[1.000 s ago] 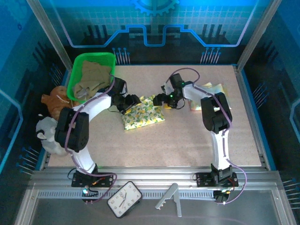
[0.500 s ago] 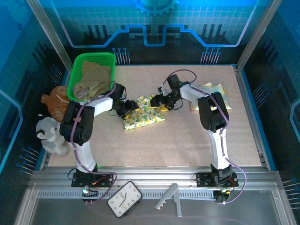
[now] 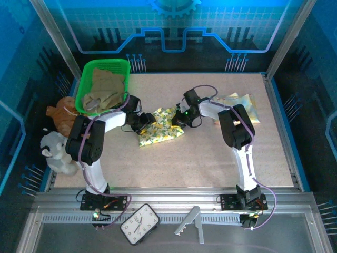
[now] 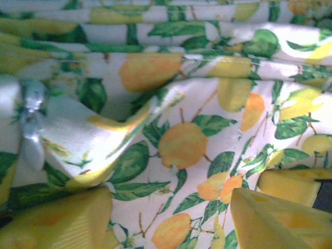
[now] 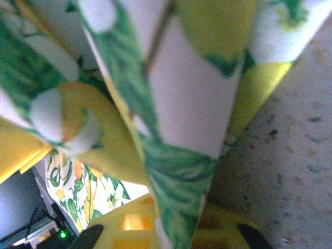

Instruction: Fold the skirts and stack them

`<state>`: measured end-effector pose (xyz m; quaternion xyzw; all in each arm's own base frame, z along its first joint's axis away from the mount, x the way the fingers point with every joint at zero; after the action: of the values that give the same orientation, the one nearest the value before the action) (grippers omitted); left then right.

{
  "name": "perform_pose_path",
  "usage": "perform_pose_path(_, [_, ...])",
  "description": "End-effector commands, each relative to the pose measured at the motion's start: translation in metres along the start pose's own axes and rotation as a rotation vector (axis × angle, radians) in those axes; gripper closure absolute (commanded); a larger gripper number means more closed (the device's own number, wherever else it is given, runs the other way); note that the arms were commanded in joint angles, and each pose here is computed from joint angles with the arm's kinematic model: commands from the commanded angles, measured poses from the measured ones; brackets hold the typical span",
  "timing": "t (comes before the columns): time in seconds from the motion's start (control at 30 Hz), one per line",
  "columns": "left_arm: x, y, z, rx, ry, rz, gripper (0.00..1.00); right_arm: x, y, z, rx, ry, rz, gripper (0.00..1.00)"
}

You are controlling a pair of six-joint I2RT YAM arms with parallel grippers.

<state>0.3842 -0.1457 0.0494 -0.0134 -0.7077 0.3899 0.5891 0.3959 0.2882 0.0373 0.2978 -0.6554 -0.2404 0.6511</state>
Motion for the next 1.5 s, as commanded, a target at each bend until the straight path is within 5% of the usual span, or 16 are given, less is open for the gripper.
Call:
perform_pose_path(0.0, [0.000, 0.039, 0.022, 0.064, 0.071, -0.110, 0.29, 0.009, 0.007, 0.000, 0.021, -0.022, -0.018, 1.00])
perform_pose_path(0.3, [0.056, 0.042, -0.011, 0.083, -0.080, -0.063, 0.01, 0.092, -0.023, 0.001, 0.194, -0.030, 0.270, 1.00])
perform_pose_path(0.73, [0.077, 0.026, -0.016, 0.083, -0.127, -0.023, 0.01, 0.208, -0.063, -0.029, 0.285, 0.004, 0.614, 1.00])
perform_pose_path(1.47, [0.071, 0.029, -0.017, 0.110, -0.110, -0.034, 0.01, 0.289, -0.021, -0.048, 0.361, -0.109, 0.558, 1.00])
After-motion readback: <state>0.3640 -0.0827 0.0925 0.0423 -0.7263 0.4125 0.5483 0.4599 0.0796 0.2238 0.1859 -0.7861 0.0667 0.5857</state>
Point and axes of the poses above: each hand's point on the last joint's axis, 136 mm out from that joint toward the fingers, its own x axis back along the fingers, its own y axis along the line the jaws close on, z = x × y, the point moved 2 cm from there along x, back along the fingers, and after that the axes turned 3 degrees about x, right-handed, at the moved point
